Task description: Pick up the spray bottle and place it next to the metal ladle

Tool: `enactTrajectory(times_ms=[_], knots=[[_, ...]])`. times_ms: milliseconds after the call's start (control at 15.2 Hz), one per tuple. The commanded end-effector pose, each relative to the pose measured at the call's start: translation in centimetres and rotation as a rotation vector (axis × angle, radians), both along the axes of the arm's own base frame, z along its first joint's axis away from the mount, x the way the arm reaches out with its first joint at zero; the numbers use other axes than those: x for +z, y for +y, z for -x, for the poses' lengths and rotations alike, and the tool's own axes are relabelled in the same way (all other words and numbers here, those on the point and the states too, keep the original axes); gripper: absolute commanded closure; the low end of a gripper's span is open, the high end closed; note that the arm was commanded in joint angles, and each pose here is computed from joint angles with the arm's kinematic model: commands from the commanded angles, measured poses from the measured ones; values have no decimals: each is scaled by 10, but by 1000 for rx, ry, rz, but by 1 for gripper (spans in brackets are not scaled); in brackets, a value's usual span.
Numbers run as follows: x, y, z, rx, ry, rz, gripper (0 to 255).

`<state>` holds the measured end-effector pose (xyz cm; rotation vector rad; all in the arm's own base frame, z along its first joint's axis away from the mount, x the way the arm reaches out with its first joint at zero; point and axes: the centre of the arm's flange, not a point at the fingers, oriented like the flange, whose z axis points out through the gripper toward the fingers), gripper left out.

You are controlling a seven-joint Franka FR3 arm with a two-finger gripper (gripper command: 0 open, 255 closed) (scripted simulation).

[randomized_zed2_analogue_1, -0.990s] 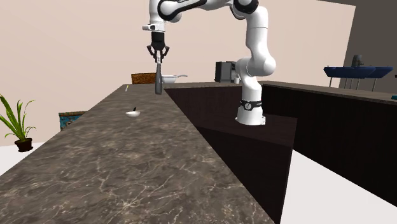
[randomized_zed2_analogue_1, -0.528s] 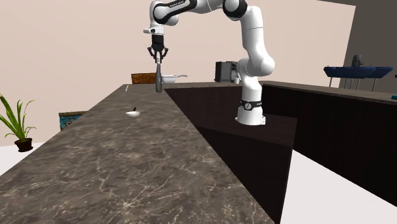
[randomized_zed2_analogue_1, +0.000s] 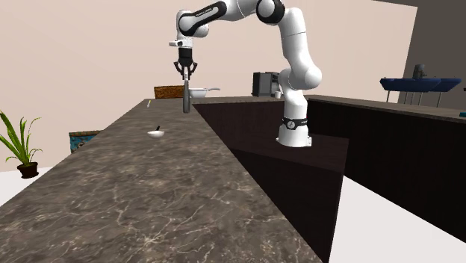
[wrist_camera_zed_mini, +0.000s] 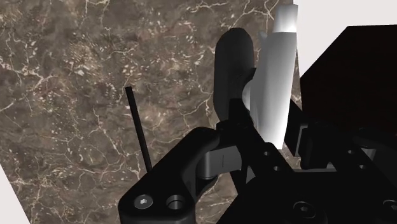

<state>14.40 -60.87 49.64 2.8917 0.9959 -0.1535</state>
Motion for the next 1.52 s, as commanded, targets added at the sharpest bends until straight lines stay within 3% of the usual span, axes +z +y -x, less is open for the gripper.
enactTrajectory(times_ms=[0,726,1254,1320,1452], knots=[[-11,0,0,0,0,1,255],[-68,0,0,0,0,1,255],[-68,0,0,0,0,1,255],[-68,0,0,0,0,1,0],[-68,0,0,0,0,1,0]])
